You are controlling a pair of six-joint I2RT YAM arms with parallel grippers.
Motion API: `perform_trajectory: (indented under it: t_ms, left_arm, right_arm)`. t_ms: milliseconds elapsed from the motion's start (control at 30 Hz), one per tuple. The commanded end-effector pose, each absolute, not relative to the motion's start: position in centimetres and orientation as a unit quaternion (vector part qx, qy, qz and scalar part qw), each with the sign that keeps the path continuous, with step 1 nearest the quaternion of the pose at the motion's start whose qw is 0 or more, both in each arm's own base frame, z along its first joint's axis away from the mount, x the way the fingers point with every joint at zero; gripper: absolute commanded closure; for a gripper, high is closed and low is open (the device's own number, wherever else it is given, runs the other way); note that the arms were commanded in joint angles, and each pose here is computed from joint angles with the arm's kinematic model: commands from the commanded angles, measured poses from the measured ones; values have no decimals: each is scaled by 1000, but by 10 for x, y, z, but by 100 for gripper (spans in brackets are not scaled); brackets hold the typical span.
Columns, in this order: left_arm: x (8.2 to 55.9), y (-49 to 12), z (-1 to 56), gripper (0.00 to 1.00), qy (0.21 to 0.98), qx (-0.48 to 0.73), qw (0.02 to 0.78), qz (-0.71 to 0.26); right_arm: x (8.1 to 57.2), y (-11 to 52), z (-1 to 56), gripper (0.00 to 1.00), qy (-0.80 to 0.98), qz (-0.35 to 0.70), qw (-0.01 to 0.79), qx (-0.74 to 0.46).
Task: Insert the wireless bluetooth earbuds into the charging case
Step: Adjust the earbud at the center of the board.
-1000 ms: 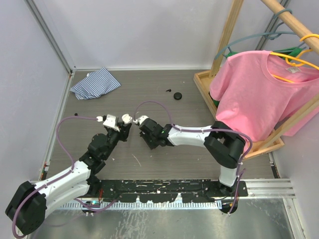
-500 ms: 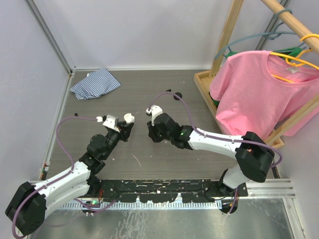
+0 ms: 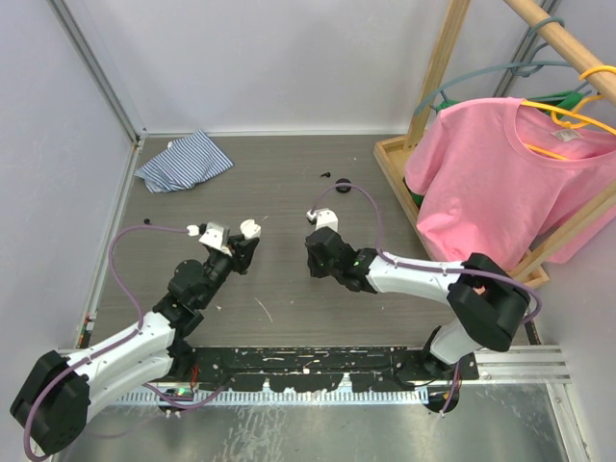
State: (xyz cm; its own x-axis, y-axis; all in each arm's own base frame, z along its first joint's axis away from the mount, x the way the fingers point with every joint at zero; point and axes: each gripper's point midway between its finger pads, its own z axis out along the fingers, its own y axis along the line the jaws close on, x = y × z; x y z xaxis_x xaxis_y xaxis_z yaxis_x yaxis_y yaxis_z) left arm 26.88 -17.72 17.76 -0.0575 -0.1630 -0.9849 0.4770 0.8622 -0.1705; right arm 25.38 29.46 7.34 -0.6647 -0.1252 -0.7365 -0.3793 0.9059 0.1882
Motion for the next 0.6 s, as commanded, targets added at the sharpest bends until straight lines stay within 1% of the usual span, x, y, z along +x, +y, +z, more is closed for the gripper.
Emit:
perform_trajectory:
  t_ms: [0, 400, 567]
  left_arm:
    - [271, -179, 200, 100, 657, 111, 703, -247]
    - [271, -181, 198, 100, 659, 113, 701, -248]
    - [271, -181, 199, 100, 659, 113, 701, -248]
  right_arm:
    - [260, 276, 58, 81, 911, 129, 389, -53]
    - [252, 239, 24, 78, 925, 64, 371, 48]
    - [249, 237, 16, 73, 930, 55, 360, 57]
